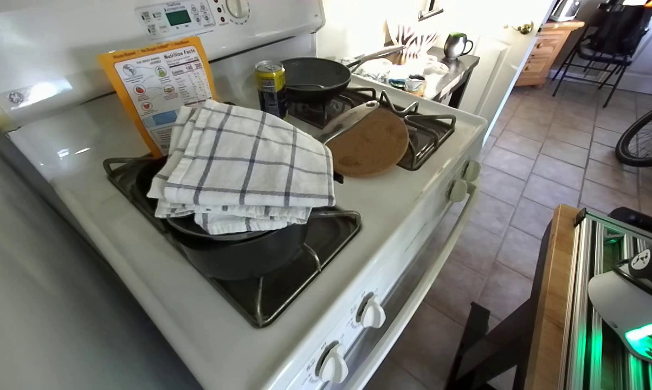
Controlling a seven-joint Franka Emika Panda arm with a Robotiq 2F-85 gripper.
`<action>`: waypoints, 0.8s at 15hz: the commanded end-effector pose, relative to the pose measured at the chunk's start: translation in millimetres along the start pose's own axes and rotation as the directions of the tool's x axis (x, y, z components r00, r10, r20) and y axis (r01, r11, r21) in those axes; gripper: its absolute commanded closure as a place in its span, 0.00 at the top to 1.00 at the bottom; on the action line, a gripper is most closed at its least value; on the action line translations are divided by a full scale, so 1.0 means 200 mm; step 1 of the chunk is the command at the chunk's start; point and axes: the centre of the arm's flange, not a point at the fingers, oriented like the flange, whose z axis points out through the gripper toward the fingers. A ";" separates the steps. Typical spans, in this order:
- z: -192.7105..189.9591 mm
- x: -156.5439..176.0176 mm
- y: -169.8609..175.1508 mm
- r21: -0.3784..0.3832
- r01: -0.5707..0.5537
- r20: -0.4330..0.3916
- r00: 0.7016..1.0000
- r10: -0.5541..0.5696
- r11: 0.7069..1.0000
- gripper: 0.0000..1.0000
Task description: Put the pack in the pan
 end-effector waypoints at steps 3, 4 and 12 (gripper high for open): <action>0.34 0.09 0.32 0.074 0.271 0.021 0.962 -0.273 0.960 1.00; 0.36 0.10 0.34 0.085 0.314 0.022 0.948 -0.317 0.946 1.00; 0.54 0.22 0.27 0.061 0.477 0.031 0.877 -0.479 0.877 1.00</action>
